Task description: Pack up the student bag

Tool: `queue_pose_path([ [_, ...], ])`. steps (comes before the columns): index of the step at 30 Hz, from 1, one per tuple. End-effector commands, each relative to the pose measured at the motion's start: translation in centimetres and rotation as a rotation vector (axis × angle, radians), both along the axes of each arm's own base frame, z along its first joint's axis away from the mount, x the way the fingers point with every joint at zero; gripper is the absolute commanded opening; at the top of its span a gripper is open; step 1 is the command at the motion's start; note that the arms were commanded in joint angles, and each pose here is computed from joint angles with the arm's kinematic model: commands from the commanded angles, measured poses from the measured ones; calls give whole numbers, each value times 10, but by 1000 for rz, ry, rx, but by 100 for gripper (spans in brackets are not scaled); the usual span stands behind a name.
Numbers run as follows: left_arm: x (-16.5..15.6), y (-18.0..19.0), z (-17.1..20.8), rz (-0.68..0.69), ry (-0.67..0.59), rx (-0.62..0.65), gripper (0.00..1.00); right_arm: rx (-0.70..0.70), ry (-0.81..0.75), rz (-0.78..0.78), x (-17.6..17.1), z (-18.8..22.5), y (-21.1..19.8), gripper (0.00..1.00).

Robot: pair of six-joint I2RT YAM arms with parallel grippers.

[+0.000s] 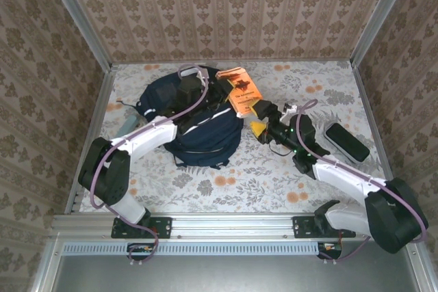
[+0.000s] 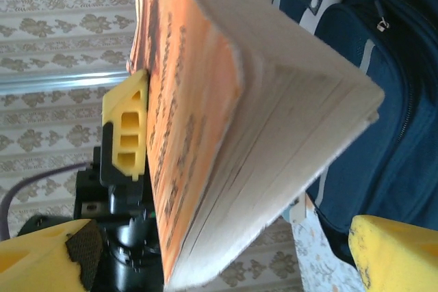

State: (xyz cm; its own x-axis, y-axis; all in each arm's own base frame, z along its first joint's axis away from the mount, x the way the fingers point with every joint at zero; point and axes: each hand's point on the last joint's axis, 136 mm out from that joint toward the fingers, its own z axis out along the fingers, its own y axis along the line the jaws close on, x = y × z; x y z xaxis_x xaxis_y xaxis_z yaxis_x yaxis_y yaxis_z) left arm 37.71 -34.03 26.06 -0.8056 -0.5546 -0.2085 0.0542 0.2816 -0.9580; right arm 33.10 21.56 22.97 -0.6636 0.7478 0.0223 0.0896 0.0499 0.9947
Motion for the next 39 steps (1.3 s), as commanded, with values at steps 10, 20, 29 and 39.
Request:
queue_pose_path([
  [10,-11,-5,26,-11,-4,-160,23,93,-84,-94,21,31,-5,68],
  [20,-20,-1,3,-16,44,-138,30,9,-88,-145,18,22,-18,33],
  [29,-38,52,-49,19,65,284,81,-368,-57,-198,-5,2,-55,20],
  [39,-73,89,-82,-333,-89,915,99,-655,15,-167,-39,-22,-101,20],
])
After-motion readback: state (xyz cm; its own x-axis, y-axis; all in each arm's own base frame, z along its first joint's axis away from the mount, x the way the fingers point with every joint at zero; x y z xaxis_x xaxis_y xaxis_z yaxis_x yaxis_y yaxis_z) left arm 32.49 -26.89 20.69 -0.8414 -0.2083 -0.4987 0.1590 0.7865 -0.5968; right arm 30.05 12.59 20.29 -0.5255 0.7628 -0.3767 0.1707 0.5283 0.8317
